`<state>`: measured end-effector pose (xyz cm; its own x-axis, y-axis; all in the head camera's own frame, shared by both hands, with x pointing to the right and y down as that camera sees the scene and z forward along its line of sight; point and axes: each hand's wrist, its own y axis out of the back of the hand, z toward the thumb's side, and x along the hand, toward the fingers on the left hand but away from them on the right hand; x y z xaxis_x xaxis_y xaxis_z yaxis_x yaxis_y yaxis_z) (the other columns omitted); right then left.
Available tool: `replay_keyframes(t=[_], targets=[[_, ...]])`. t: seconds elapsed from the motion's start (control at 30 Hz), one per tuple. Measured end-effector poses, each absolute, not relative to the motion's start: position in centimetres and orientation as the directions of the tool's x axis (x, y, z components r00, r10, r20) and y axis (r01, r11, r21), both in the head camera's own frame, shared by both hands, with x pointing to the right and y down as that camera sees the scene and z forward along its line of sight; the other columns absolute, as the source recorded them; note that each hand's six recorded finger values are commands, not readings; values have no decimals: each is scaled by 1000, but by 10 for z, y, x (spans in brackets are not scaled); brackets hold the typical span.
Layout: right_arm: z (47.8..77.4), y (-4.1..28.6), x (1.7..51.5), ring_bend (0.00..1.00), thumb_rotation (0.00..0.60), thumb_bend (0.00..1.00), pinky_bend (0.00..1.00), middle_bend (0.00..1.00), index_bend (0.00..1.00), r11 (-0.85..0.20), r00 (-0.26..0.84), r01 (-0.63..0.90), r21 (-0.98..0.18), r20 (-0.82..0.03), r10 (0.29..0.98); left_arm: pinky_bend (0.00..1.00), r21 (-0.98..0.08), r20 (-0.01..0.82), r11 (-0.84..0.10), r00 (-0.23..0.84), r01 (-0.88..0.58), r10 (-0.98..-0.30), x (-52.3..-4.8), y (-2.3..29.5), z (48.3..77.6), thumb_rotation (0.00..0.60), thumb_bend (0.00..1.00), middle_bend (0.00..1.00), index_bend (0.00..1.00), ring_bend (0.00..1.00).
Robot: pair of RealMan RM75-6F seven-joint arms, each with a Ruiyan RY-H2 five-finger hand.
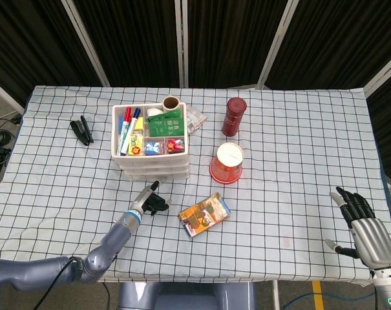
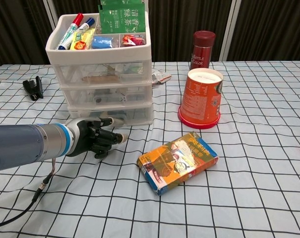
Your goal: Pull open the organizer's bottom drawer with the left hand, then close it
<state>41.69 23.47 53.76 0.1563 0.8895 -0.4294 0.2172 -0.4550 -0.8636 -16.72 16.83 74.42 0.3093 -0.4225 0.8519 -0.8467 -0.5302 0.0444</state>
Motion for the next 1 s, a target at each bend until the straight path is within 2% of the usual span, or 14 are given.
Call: replay_keyframes(t=[0.57,1.0], targets=[[542,236,414,0,600,46,0,0,54,-468,159,201,-861,-442,883,834,48,853,-536,314,-843,-416,-167,165,751,600,506,965,1,958],[543,236,415,0,600,47,0,0,54,-469,155,199,-860,-445,882,834,63,844,-551,339,-832,-416,-164,165,752,600,516,965,51,958]])
